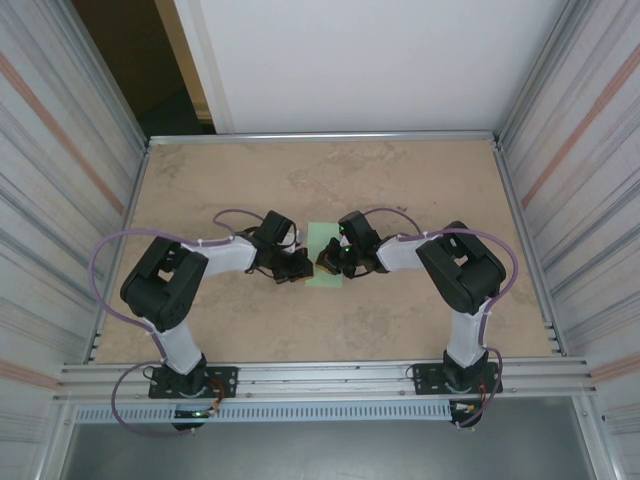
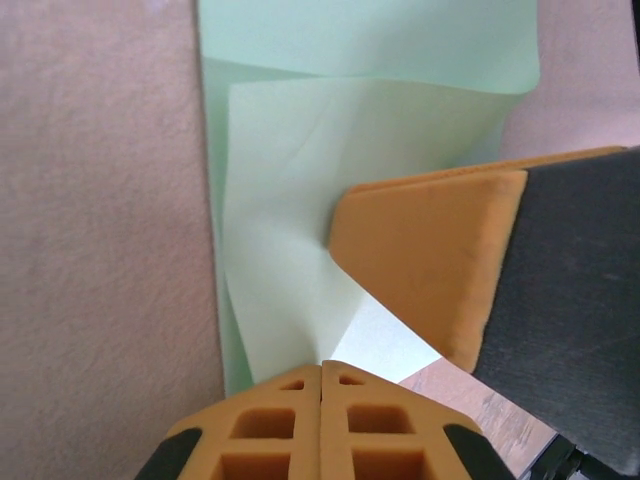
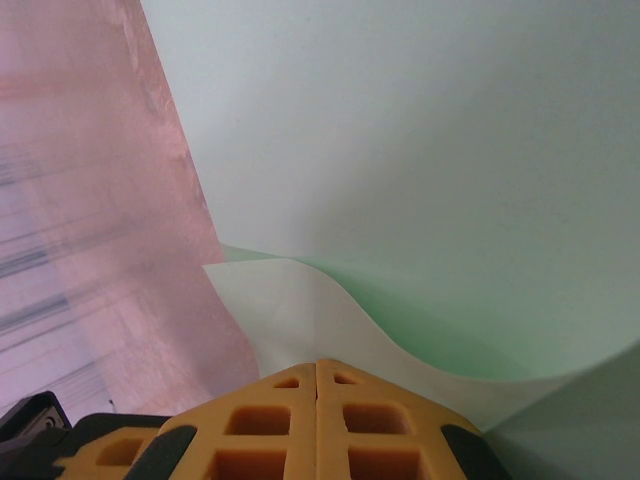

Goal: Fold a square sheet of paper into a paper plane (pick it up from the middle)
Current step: Fold the triangle a second time at the center of the table.

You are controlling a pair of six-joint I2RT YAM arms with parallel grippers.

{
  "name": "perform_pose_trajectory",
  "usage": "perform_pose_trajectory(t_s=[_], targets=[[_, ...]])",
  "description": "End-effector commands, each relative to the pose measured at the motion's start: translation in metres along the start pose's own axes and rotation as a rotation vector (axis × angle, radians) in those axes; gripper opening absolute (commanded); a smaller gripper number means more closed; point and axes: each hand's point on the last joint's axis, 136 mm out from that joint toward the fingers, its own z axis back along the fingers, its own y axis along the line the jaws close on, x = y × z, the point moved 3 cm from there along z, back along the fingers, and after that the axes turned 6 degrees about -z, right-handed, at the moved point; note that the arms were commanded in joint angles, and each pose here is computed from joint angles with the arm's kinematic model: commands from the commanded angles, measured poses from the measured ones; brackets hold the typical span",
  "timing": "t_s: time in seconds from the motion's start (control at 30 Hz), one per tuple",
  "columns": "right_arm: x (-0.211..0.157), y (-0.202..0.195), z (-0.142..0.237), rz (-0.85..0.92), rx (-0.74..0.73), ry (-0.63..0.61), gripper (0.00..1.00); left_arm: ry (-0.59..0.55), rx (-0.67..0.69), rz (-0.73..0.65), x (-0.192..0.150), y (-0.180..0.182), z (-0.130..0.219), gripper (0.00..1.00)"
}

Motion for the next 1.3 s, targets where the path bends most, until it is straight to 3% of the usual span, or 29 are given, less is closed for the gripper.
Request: perform_pose_trajectory(t_s=[0.0, 0.6, 0.9, 1.27], targets=[[-0.006, -0.066, -0.012, -0.105, -0.235, 0.004, 0.0, 0.018, 0.029, 0.012, -0.005, 0.012, -0.002, 0.0], [-0.005, -0.062, -0.009, -0.088, -0.233, -0.002, 0.0, 0.031, 0.087, 0.045, -0.008, 0.033, -0.008, 0.0], [0.023, 0.001, 0.041, 0.171, -0.15, -0.112, 0.01, 0.056, 0.108, 0.063, -0.015, 0.039, -0.009, 0.0], [0.015, 0.01, 0.021, 0.241, -0.136, -0.003, 0.0, 0.054, 0.096, 0.06, -0.012, 0.035, -0.008, 0.0]])
